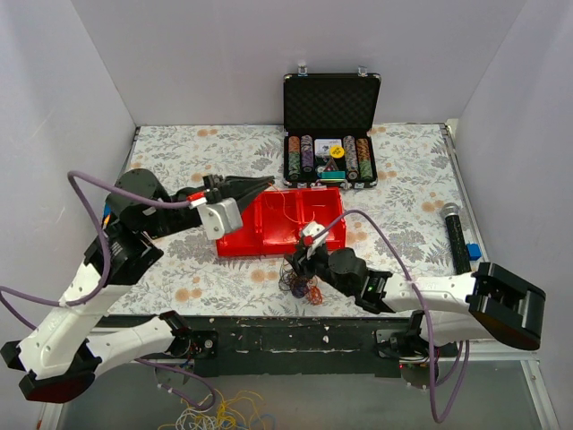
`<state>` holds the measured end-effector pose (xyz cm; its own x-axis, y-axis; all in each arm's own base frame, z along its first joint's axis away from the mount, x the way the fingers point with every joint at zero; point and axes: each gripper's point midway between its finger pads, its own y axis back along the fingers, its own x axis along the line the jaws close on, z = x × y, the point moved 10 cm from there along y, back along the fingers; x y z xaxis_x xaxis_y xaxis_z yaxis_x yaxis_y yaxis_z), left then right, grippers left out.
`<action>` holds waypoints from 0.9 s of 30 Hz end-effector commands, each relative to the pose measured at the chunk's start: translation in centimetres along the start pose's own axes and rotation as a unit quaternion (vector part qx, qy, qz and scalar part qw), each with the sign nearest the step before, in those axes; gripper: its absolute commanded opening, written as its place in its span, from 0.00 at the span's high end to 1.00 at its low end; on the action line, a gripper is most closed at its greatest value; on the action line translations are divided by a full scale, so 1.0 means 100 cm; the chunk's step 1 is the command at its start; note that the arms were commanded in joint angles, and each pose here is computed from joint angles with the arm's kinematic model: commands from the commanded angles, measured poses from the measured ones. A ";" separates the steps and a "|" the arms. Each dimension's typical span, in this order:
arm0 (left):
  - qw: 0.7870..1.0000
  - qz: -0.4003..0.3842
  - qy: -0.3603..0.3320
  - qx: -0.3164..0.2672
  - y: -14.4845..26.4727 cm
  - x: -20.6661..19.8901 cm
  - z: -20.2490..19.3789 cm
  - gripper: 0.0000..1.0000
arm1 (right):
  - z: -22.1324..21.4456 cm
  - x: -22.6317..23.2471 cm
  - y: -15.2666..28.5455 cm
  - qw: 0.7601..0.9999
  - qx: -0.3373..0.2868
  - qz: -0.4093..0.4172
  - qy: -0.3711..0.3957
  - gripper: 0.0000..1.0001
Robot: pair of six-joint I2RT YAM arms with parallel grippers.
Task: Untangle the cables
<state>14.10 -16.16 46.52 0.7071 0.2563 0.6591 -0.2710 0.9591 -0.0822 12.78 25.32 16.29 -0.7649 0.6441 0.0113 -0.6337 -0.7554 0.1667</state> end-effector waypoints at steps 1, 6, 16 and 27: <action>0.993 0.089 -0.039 -0.062 0.013 0.031 0.044 1.00 | -0.013 0.008 -0.006 0.999 0.000 0.027 -0.044 0.51; 0.984 0.136 -0.039 -0.110 0.020 0.057 0.082 1.00 | -0.031 0.014 -0.015 0.997 0.034 0.041 -0.051 0.48; 0.958 0.214 -0.113 -0.151 0.035 0.092 0.125 1.00 | -0.057 0.019 -0.011 0.992 0.076 0.065 -0.074 0.49; 0.864 0.430 -0.202 -0.164 0.051 0.131 0.136 1.00 | -0.067 0.015 0.005 0.990 0.087 0.064 -0.089 0.21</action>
<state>12.25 -11.05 63.27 0.2358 0.7656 0.5986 -0.2937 0.6433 -0.7070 10.62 25.24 8.62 -0.8010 0.5710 0.1798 -0.4775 -0.7906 0.3833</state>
